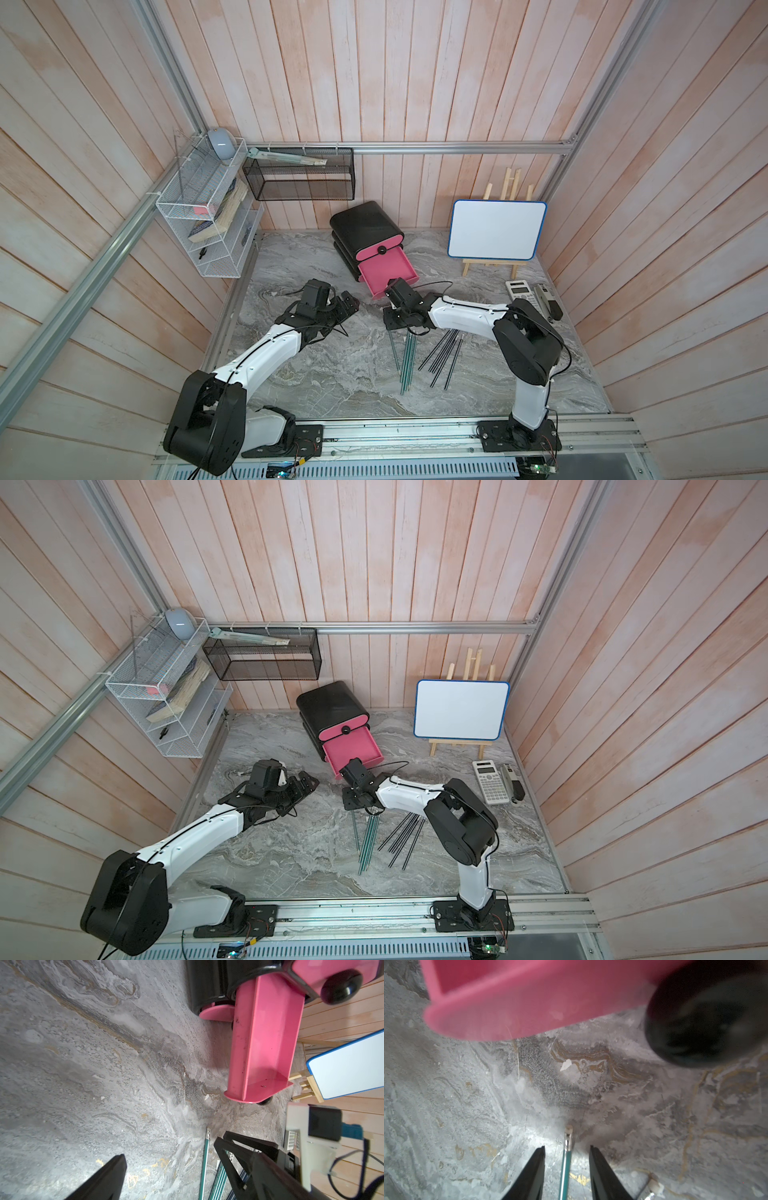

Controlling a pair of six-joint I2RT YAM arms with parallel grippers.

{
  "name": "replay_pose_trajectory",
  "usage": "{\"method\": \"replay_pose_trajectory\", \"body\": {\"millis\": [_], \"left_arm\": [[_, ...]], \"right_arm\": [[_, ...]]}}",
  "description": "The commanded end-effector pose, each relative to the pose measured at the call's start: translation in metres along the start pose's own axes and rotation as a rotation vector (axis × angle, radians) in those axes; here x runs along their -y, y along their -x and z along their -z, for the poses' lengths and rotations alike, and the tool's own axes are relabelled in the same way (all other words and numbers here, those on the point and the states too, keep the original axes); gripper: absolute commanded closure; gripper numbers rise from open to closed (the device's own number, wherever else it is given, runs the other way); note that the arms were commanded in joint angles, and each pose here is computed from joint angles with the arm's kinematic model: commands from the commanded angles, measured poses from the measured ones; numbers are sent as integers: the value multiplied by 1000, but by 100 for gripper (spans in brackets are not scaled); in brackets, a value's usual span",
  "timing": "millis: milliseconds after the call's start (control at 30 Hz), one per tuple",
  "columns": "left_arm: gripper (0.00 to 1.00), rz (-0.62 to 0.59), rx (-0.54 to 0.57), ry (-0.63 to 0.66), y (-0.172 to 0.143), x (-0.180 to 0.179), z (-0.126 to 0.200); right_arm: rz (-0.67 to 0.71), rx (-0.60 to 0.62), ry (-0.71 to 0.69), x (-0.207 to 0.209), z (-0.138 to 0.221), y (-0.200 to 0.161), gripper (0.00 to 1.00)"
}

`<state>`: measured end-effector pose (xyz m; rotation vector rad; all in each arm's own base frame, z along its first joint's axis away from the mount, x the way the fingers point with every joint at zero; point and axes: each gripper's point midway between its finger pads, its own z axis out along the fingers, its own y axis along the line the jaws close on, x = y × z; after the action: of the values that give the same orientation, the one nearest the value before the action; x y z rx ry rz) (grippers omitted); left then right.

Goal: Please place the pencils in the drawer according to their color
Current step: Pick up the pencil from the center of the board.

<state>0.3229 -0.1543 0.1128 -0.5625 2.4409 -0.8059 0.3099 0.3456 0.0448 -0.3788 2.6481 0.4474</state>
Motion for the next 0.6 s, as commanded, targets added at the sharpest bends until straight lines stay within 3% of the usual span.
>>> {"method": "replay_pose_trajectory", "body": {"millis": [0, 567], "left_arm": [[1, 1, 5, -13, -2, 0, -1], [0, -3, 9, -26, -1, 2, -1]], "right_arm": [[42, -17, -46, 3, -6, -2, 60], [89, -74, -84, 4, -27, -10, 67]]}}
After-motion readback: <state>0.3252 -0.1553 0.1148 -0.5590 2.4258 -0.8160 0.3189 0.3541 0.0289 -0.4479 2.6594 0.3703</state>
